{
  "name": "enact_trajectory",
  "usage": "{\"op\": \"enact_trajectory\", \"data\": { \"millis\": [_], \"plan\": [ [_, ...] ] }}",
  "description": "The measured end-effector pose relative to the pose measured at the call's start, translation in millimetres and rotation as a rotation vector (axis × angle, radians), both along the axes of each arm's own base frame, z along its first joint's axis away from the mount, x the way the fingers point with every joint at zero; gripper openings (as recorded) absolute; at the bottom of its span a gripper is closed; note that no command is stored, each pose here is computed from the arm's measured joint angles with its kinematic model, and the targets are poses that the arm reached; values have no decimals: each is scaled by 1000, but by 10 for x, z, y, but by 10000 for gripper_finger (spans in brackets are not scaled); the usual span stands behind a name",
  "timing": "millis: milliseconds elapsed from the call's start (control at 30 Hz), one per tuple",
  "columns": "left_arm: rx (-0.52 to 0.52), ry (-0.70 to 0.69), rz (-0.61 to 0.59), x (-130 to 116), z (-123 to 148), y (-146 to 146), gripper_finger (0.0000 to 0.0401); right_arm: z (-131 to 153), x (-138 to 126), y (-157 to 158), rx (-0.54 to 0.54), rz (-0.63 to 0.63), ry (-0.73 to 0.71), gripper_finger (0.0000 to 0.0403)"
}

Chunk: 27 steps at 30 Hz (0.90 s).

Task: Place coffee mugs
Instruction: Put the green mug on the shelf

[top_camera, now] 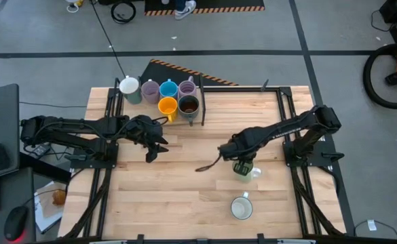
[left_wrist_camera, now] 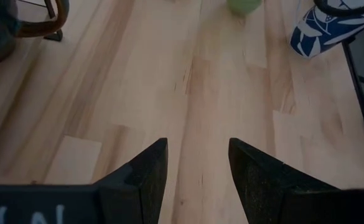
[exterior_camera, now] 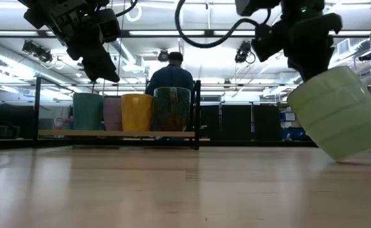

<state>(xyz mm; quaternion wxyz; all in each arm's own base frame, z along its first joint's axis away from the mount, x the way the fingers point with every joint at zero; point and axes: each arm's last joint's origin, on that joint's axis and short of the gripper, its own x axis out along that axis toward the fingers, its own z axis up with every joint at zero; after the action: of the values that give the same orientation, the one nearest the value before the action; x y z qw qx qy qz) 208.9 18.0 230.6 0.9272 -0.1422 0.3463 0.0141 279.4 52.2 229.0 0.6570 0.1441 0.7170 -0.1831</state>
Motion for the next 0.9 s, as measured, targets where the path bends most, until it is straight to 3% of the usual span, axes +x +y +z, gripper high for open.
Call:
{"op": "enact_trajectory", "data": {
  "millis": [533,767,900],
  "plan": [
    [-21,1,18,0,1,0,176,8,-211,496,-136,-13,17,12],
    [-34,1,23,1,3,-1,176,5,-250,601,-108,-31,19,18],
    [-49,-24,-44,12,19,-23,176,4,-251,615,-88,-38,24,35]
  ]
}}
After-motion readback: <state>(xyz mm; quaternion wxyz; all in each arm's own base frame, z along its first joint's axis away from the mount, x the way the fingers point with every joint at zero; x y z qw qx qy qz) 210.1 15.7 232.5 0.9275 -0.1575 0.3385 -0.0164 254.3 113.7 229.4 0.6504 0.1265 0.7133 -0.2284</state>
